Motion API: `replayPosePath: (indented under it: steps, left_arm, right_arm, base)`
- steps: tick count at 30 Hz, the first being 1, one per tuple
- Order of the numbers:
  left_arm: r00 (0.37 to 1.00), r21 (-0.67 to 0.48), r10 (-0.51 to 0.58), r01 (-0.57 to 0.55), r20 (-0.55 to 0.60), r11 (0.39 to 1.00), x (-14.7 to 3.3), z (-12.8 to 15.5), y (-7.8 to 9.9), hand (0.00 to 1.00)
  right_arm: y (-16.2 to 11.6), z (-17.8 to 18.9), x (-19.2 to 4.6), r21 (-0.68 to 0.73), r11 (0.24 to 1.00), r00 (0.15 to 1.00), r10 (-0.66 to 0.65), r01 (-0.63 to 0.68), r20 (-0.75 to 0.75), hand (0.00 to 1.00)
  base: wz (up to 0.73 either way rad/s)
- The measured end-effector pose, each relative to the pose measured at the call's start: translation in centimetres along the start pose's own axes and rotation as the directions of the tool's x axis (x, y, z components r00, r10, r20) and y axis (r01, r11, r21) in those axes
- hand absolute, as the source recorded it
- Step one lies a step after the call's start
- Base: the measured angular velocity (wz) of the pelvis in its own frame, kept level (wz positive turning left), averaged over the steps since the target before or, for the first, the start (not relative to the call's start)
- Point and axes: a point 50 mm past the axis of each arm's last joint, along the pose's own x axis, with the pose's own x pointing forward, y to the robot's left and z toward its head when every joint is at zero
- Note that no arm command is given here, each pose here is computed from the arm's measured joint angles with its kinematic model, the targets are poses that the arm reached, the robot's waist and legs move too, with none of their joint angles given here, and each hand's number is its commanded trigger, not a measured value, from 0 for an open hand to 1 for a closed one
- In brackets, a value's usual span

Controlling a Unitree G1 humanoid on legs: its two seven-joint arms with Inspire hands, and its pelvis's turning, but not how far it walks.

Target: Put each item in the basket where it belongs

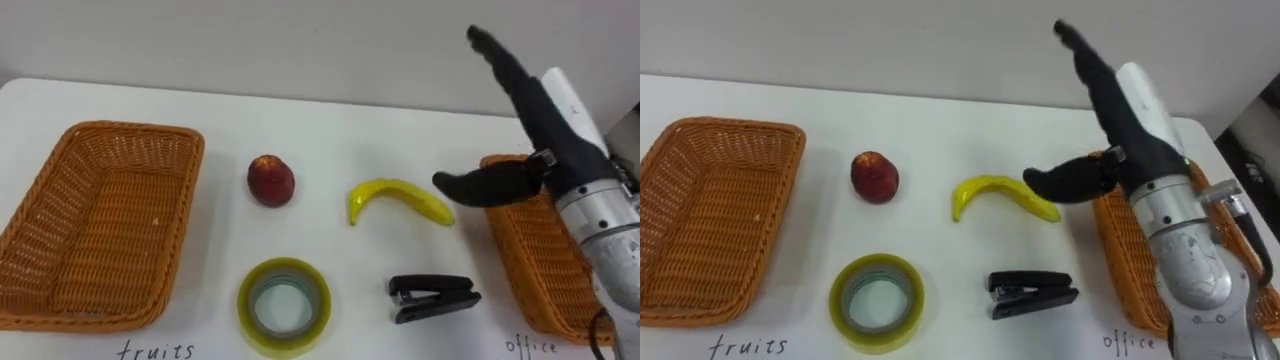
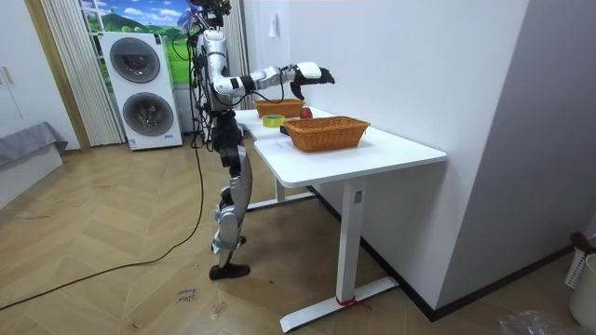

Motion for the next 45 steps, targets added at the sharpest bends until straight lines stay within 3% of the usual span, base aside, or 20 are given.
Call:
replayPosePath:
  steps: [10, 22, 45]
  left_arm:
    - [1.0, 0.046, -0.006, 0.007, -0.004, 0.999, 0.3, 0.4, 0.5, 0.0]
    - [0.999, 0.056, -0.037, 0.038, -0.006, 0.998, 0.3, 1.0, 0.2, 0.0]
    - [1.0, 0.017, -0.026, 0.026, 0.001, 1.0, 0.5, 1.8, 0.6, 0.0]
  right_arm:
    - [3.2, -0.9, 0.1, 0.022, 0.954, 0.951, 0.299, -0.299, -0.076, 0.0]
    - [5.1, -3.1, -0.4, 0.076, 0.867, 0.843, 0.496, -0.492, -0.209, 0.0]
    - [5.5, -3.4, -0.8, 0.079, 0.808, 0.768, 0.582, -0.584, -0.266, 0.0]
  base:
    - [0.0]
    - [0.02]
    - [0.0]
